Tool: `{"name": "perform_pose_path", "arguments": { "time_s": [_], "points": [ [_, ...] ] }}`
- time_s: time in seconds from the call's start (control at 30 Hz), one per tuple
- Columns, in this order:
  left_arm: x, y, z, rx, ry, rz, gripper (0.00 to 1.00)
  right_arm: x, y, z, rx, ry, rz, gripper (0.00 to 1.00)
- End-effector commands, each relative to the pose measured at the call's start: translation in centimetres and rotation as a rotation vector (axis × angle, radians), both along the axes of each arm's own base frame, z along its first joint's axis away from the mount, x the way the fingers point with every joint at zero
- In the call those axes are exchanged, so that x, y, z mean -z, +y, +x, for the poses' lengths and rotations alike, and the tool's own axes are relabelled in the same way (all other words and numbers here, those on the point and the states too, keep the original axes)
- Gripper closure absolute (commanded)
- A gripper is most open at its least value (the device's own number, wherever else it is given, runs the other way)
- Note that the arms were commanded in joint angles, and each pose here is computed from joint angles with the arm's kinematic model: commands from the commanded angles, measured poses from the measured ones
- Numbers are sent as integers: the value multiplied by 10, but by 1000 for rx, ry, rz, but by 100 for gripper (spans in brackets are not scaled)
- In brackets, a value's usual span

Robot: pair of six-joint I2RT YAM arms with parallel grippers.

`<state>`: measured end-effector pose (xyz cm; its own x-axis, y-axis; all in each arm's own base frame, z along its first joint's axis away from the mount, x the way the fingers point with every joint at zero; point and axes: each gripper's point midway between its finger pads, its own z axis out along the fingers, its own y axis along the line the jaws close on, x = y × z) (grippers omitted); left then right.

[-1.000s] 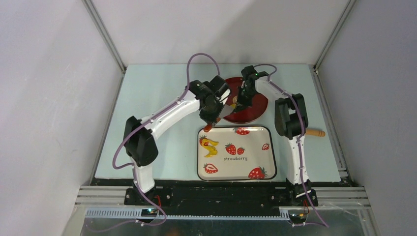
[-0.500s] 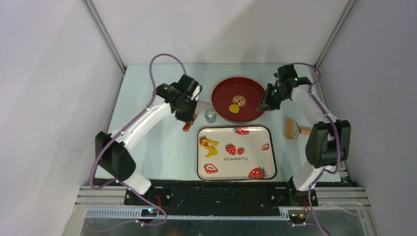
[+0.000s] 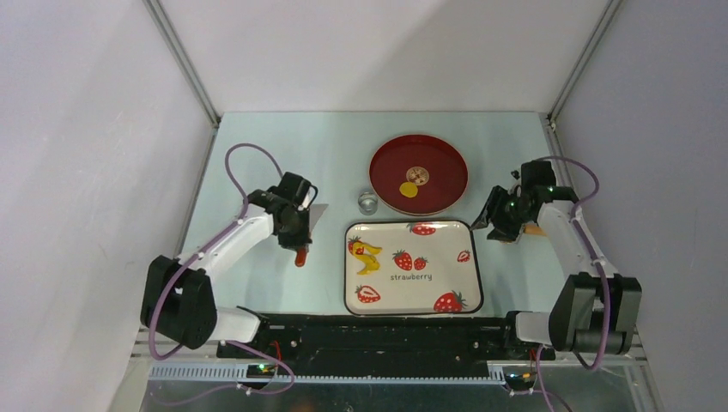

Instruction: Roll out the dumpling wrappers from the dough

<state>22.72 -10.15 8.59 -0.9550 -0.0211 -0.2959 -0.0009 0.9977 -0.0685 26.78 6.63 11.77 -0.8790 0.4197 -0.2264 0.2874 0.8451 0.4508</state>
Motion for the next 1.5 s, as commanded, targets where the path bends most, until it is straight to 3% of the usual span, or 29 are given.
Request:
{"name": "perform_pose_path", "arguments": {
  "time_s": [0.0,0.13,0.37,0.47,0.6,0.63,0.73,0.9,1.07,1.1,1.13,1.27,1.33,1.37,1.4,1.43,1.47],
  "points": [
    [9,-8,27,-84,-88,-48,100,-2,-10,-4,13,-81,-30,40],
    [29,-7,23,-107,-65,-38,98,-1,-12,-11,33,-104,-30,36],
    [49,-5,18,-110,-36,-30,71,5,-10,-18,38,-105,-17,33],
    [44,-6,17,-113,-59,-47,51,0,-10,-17,38,-132,-15,29],
    [16,-7,26,-121,-181,-97,22,-12,-9,-14,33,-197,-7,13],
    [1,-8,29,-120,-235,-121,19,-18,-9,-13,34,-227,-10,5],
    [-36,-5,41,-114,-392,-178,10,-30,-13,-7,41,-300,-31,1],
    [-105,36,52,-188,-776,-216,3,-37,-33,16,101,-484,-121,1],
    [-148,109,51,-446,-1230,-41,0,-12,-64,30,174,-655,-281,1],
    [-134,124,45,-509,-1265,16,0,-27,-74,42,186,-777,-348,1],
    [-152,130,45,-554,-1375,-2,0,-25,-77,45,194,-863,-381,1],
    [-102,156,49,-617,-1317,203,0,-14,-81,43,121,-1125,-521,0],
    [-79,163,56,-621,-1256,265,0,-13,-79,48,102,-1147,-538,1],
    [-80,161,60,-634,-1296,234,0,-14,-78,52,103,-1152,-546,1],
    [-59,162,65,-620,-1245,243,0,-16,-80,60,120,-1156,-552,0],
    [-69,162,71,-646,-1305,206,0,-26,-83,70,143,-1170,-545,1],
    [-67,159,83,-610,-1292,183,0,-10,-83,76,149,-1114,-511,1]
  ]
}}
